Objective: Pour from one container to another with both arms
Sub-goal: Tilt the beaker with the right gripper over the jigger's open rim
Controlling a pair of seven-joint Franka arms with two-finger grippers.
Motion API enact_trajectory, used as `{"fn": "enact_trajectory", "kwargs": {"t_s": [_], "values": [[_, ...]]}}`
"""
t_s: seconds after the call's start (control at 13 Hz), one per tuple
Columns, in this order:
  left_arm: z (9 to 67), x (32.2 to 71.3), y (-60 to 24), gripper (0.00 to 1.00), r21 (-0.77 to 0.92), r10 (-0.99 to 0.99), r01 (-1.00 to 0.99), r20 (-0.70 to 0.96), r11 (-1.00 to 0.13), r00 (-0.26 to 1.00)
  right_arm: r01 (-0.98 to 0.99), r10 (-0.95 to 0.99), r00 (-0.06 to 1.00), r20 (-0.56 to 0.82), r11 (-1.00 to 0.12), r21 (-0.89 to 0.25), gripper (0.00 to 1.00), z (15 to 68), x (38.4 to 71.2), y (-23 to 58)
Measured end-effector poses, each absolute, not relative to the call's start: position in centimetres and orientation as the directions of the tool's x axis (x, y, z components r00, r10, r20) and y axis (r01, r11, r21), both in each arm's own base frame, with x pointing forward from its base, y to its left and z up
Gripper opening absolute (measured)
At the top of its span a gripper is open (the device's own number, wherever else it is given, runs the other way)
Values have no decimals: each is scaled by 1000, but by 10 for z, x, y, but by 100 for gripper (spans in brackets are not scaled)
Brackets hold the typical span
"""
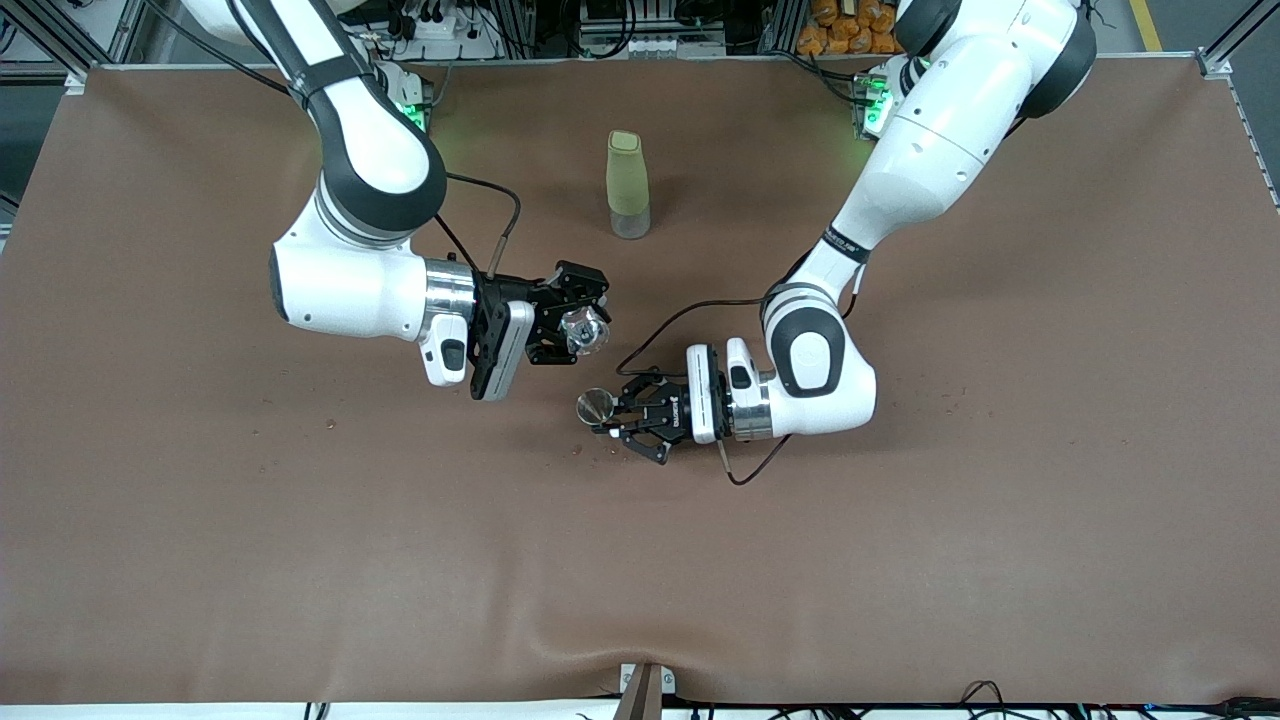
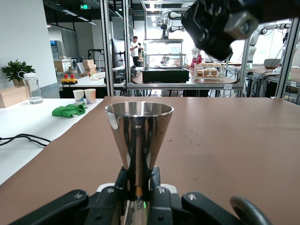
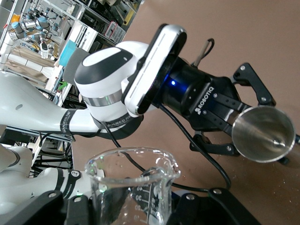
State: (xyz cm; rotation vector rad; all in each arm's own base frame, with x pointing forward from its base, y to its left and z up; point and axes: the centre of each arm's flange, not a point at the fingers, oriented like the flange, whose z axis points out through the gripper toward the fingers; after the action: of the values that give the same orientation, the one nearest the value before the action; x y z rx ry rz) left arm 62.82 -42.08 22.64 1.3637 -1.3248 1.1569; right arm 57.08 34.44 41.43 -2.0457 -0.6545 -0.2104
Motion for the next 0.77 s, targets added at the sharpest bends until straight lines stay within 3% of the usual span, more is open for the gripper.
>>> {"fn": "enact_trajectory", "kwargs": {"t_s": [0.77], "values": [[222,624,-419,21,-102,-146,-995,984,5,-102,386,283,919,275,-498,-776,15,401,572,347]]}}
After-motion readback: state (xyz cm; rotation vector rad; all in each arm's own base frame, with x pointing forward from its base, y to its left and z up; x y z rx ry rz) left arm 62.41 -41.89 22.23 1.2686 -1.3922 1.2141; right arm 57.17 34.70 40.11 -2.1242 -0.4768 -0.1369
